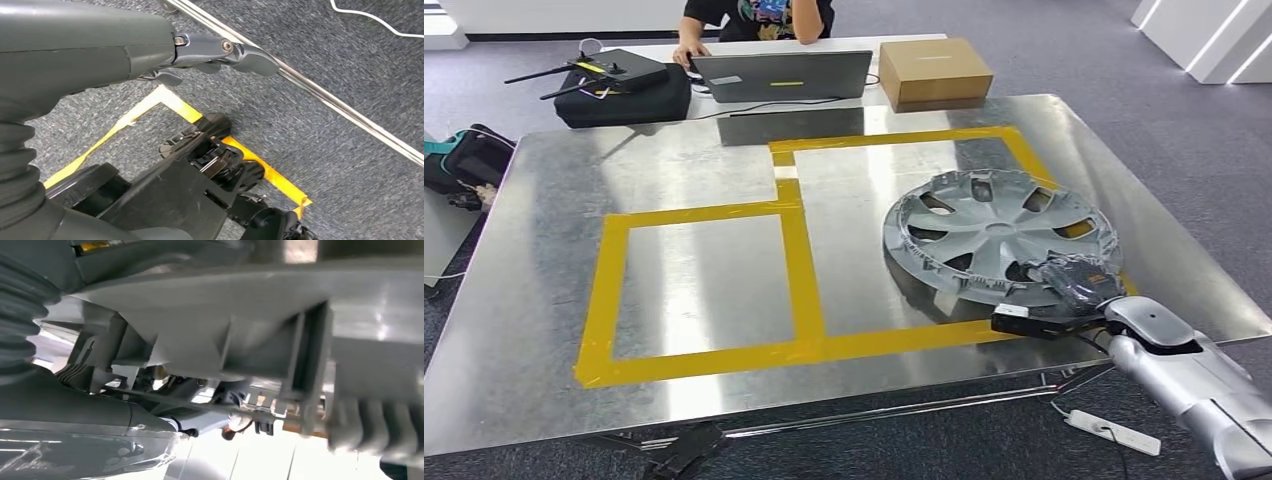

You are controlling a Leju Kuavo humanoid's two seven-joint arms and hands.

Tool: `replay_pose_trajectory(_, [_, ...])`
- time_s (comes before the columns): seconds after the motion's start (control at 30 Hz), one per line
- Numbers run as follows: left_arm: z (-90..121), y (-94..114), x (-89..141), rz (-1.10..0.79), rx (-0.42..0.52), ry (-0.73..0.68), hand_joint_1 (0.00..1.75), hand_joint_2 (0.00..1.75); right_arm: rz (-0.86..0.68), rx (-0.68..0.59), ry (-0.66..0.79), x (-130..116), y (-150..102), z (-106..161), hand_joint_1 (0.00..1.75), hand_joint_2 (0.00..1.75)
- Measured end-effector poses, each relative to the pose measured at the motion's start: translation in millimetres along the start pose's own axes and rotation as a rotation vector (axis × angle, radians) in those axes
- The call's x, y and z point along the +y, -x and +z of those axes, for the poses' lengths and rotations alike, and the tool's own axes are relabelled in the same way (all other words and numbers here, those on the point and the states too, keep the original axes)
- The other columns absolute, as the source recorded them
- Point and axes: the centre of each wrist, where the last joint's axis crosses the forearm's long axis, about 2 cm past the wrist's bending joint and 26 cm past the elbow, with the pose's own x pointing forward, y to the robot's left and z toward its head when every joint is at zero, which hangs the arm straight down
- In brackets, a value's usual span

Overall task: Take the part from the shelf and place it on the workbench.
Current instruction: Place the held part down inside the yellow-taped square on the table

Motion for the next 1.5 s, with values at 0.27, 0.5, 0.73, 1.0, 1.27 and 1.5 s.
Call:
replay_pose_trajectory(0.27, [-2, -5, -1, -0.020, 0.010, 0.007, 0.00, 0.00, -0.009, -0.118, 0.156, 17, -17, 22, 0.00, 0.00])
replay_pose_trajectory(0.5, [-3, -5, -5, -0.035, 0.017, 0.004, 0.00, 0.00, -0.407, -0.238, 0.290, 14, -59, 28, 0.00, 0.00])
replay_pose_trajectory(0.73, [-2, -2, -8, -0.022, 0.017, -0.008, 0.00, 0.00, -0.645, -0.344, 0.468, -18, -95, 33, 0.00, 0.00])
replay_pose_trajectory(1.0, [0, 2, -13, 0.013, 0.004, -0.040, 0.00, 0.00, -0.762, -0.451, 0.781, -70, -117, 64, 0.00, 0.00])
replay_pose_trajectory(1.27, [3, 9, -16, 0.117, 0.006, -0.106, 0.00, 0.00, -0.628, -0.326, 1.066, -91, -112, 123, 0.00, 0.00])
replay_pose_trajectory(1.5, [2, 7, -13, 0.186, -0.008, -0.158, 0.00, 0.00, -0.585, -0.309, 1.114, -99, -110, 139, 0.00, 0.00])
